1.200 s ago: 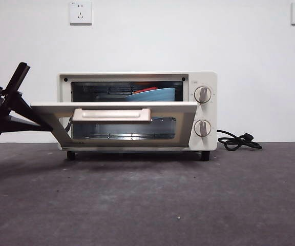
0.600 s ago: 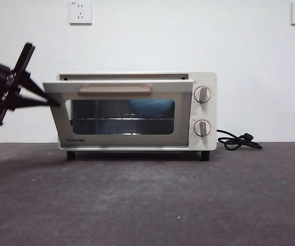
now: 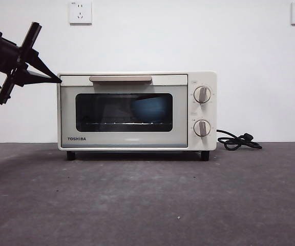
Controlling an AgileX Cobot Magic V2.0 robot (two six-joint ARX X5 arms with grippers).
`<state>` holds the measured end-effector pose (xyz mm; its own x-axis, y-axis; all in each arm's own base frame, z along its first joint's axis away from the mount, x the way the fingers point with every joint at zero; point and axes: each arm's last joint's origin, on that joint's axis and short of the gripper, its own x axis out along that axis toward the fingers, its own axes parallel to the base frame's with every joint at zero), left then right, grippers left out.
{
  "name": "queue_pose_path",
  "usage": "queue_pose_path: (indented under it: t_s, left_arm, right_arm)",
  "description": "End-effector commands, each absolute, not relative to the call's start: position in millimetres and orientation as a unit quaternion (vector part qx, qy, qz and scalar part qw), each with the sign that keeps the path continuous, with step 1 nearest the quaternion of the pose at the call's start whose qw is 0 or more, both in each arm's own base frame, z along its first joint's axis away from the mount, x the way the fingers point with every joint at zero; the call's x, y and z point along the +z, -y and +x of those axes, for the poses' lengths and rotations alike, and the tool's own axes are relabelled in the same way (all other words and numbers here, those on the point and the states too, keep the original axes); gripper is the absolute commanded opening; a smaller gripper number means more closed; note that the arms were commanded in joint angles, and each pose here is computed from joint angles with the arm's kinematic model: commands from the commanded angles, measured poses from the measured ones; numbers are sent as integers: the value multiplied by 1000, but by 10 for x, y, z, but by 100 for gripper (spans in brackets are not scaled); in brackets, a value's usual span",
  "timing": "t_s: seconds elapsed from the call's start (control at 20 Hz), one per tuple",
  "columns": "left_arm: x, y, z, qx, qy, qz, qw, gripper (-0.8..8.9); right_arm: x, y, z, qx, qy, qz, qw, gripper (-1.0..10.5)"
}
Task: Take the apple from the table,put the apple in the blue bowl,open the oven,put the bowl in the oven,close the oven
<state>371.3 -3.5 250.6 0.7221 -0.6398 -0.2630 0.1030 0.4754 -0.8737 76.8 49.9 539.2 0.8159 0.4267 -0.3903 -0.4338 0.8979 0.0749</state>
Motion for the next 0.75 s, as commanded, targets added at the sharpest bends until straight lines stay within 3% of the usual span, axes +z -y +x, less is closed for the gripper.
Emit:
queue_pose_path:
  t_s: [0.05,0.4,0.75]
  left_arm:
    - [2539,44,3724,-233,-290,-457,808,-7]
    - [2539,71,3703,-274,-308,-452,791,-7]
    - [2686,94,3558,-317,-308,-399,804,-7]
  right_arm:
    - [5366,-480,738,227,-212,-15,950,-2]
    - [5367,-478,735,227,-211,-15,951,-2]
    - [5373,-455,703,230,-203,-28,951,-2]
